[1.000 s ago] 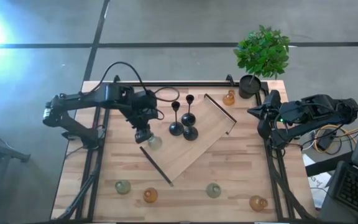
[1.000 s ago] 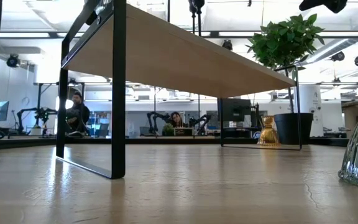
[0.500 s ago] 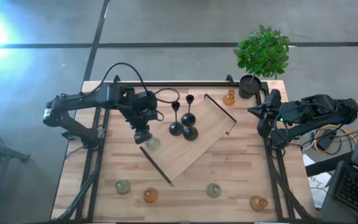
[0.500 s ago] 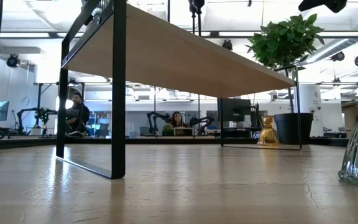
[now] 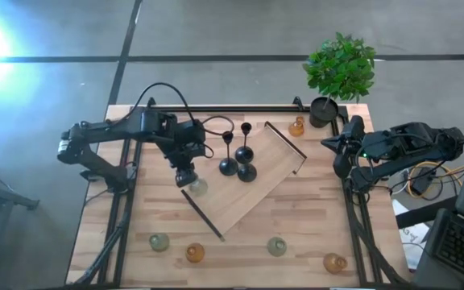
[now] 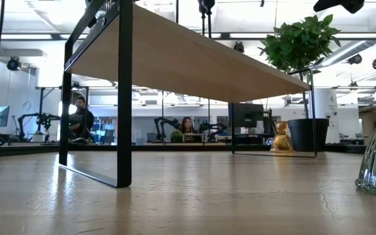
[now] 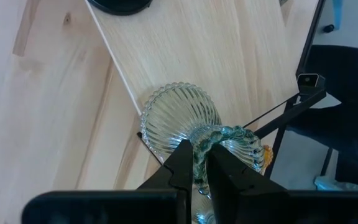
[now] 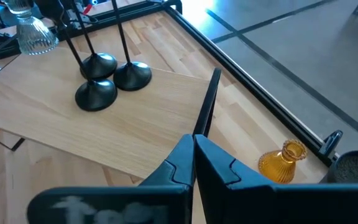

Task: Pick & Place candle stick holders
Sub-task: Put the top green candle holder on the shelf

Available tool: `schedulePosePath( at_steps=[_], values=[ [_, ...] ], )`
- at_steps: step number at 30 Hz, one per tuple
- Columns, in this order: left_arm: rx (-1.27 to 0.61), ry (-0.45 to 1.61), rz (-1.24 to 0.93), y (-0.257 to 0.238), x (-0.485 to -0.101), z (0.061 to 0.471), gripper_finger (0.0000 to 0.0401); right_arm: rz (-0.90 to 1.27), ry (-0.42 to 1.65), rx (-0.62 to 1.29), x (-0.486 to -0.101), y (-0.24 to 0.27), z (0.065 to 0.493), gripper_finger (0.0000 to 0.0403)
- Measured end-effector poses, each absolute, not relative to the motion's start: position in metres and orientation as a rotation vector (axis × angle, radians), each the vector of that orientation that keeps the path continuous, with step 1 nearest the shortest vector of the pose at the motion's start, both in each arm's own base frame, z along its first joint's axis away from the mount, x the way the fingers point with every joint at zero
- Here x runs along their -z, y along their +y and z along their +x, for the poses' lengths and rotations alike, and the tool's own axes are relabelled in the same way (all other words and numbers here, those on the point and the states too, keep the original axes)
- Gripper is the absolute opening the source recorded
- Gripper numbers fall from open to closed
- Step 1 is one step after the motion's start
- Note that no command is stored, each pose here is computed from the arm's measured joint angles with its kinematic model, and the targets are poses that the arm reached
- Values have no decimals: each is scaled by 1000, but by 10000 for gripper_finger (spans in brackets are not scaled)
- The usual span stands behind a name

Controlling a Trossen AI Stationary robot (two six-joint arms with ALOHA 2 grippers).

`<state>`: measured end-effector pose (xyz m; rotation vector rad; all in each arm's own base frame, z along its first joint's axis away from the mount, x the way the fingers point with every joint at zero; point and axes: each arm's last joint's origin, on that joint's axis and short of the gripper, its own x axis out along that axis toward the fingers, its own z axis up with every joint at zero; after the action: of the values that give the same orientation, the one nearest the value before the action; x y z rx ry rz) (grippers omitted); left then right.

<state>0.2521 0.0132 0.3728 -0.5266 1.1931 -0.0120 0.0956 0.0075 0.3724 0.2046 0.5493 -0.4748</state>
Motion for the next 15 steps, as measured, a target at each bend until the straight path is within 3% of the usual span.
schedulePosePath(
  at_steps=[15],
  values=[
    [50, 1204, -536, 9, -360, 256, 29, 205, 549, 475, -372, 7, 96, 8]
  ],
)
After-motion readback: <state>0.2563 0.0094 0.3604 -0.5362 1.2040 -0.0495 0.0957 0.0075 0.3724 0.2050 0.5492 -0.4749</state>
